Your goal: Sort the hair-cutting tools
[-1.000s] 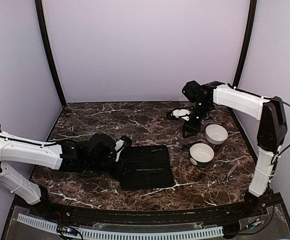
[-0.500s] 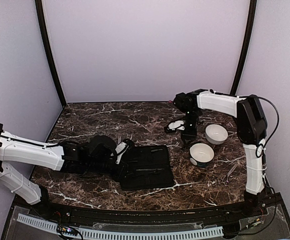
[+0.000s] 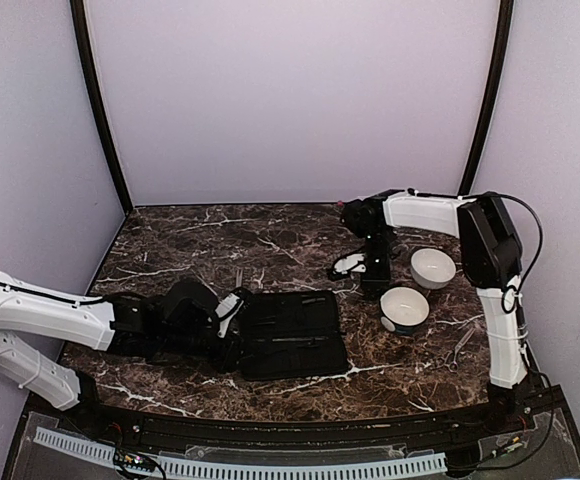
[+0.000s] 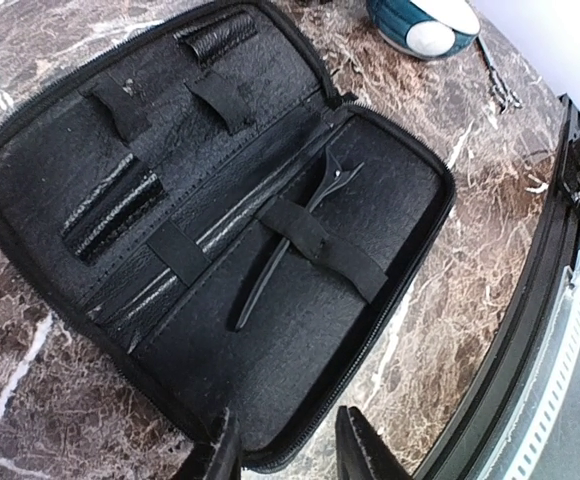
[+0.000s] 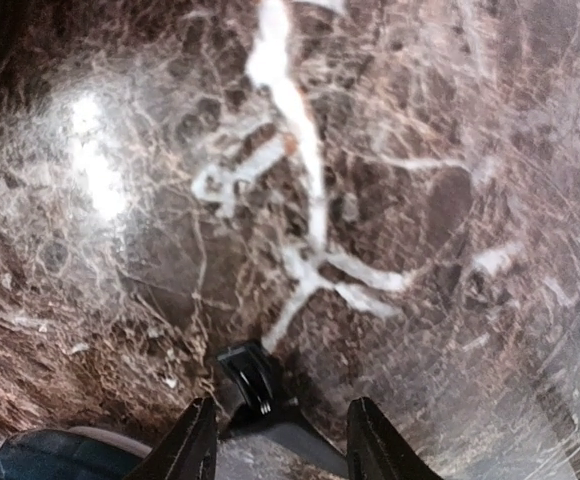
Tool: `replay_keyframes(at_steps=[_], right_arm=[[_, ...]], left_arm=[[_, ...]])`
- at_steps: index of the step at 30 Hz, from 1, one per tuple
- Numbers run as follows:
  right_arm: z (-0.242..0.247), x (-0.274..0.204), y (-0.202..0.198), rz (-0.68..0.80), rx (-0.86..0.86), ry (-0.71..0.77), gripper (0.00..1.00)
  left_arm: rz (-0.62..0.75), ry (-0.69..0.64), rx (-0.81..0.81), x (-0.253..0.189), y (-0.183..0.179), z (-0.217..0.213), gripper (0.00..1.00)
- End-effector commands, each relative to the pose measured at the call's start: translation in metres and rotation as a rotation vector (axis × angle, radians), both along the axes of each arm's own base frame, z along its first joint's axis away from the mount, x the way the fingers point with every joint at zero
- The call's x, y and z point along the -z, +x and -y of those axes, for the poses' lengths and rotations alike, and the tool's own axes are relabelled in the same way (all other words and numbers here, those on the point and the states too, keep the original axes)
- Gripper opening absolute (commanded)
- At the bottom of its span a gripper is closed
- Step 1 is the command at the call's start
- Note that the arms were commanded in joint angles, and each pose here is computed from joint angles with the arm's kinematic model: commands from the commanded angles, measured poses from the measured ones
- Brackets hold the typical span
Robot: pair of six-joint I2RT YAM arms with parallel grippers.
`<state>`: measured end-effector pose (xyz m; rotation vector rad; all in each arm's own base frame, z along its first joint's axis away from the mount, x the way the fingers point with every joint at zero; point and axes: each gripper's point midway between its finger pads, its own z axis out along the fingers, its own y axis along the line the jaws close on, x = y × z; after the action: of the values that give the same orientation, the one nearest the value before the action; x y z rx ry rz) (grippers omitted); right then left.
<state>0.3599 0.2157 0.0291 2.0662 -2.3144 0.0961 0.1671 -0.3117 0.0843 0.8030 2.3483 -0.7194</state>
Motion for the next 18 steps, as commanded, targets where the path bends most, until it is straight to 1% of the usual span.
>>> replay_keyframes(at_steps=[1,6,9,13,18], right_arm=[[-0.006,0.005,-0.001,-0.017,-0.024,-0.013,0.39],[-0.012,0.003,-0.001,-0.022,-0.027,0.012,0.22],[-0.02,-0.008,0.001,-0.016,-0.022,0.053,0.16],[-0.033,-0.025,0.002,-0.006,-0.012,0.124,0.09],[-0.051,-0.048,-0.006,-0.018,0.0,0.215,0.08]], left_arm=[[0.015,-0.036,-0.024,-0.01,0.0,-0.004,0.33],[0.012,-0.041,-0.035,-0.012,-0.001,-0.007,0.33],[0.008,-0.043,-0.034,-0.014,-0.001,-0.006,0.33],[0.012,-0.035,-0.036,-0.018,0.001,-0.005,0.33],[0.017,-0.029,-0.052,-0.018,0.003,-0.007,0.34]])
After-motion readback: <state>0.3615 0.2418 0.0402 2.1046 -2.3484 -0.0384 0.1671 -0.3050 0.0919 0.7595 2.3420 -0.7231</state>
